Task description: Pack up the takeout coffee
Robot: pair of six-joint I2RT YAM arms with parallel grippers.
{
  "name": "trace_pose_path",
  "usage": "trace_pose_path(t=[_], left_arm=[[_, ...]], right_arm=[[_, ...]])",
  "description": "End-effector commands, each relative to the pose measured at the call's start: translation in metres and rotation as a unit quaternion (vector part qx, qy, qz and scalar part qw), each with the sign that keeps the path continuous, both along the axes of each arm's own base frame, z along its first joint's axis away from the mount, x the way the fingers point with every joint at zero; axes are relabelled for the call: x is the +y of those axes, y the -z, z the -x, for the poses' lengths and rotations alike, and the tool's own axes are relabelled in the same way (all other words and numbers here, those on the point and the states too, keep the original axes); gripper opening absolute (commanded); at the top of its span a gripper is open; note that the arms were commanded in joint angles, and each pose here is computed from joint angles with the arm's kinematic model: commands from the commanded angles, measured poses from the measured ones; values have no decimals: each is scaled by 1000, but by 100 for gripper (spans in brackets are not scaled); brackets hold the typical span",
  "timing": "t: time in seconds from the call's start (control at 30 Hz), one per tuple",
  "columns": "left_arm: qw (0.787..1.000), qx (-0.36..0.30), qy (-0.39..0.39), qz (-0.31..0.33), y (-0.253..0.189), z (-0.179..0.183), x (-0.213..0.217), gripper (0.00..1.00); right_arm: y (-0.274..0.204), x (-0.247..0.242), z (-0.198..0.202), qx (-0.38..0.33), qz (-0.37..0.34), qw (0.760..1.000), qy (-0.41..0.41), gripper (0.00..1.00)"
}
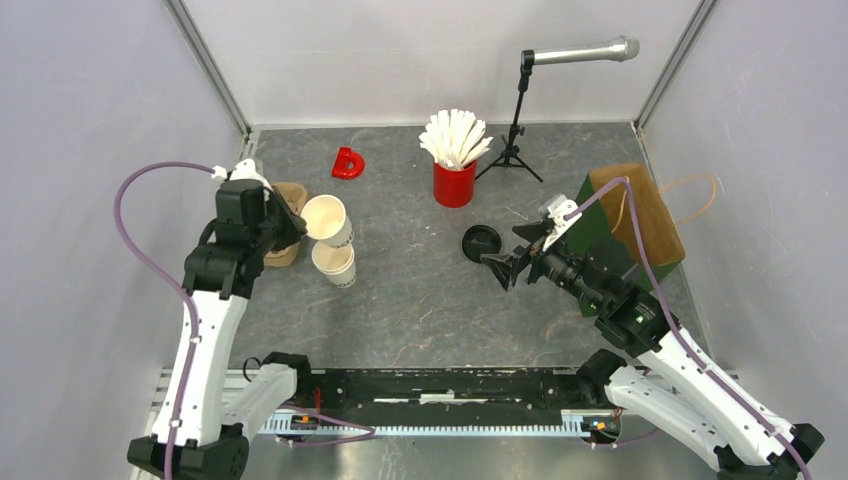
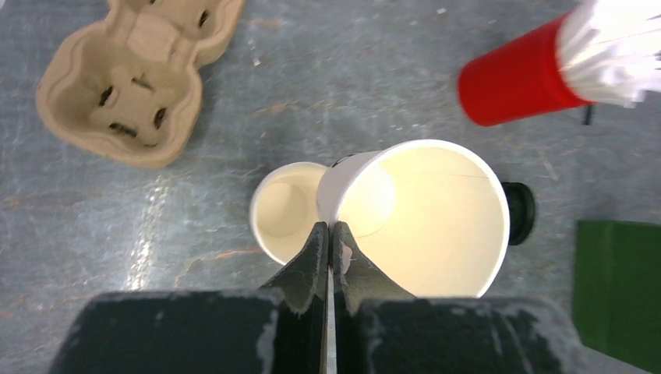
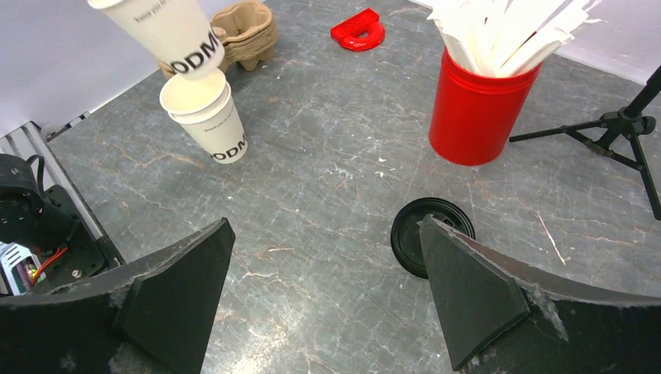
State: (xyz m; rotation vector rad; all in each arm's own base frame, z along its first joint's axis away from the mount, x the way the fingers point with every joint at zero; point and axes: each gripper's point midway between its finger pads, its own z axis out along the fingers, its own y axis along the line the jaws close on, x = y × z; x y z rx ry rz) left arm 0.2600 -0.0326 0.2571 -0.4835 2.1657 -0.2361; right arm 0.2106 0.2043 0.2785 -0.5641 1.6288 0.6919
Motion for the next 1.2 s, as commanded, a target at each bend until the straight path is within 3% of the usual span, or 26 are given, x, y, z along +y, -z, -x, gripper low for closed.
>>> trace_pose_path(t=[0.0, 0.2, 0.47, 0.63, 0.8, 1.17], left_arm=[[995, -53, 73, 34, -43, 9, -24, 2], [978, -41, 177, 98, -41, 21, -68, 2], [957, -19, 277, 79, -11, 33, -132, 2], [951, -16, 298, 79, 28, 31, -169, 2], [953, 19, 301, 28, 79, 28, -187, 2], [948, 7, 317, -6, 101, 20, -214, 7]], right_arm=[[-5, 0, -1, -13, 5, 1000, -2, 98], [-6, -4, -1, -10, 11, 1000, 6, 98], [-16, -11, 1, -24, 23, 999, 12, 98], [-13, -16, 3, -22, 26, 999, 19, 98], [-9, -14, 5, -14, 25, 1000, 12, 98], [1, -13, 4, 2, 27, 1000, 16, 98]])
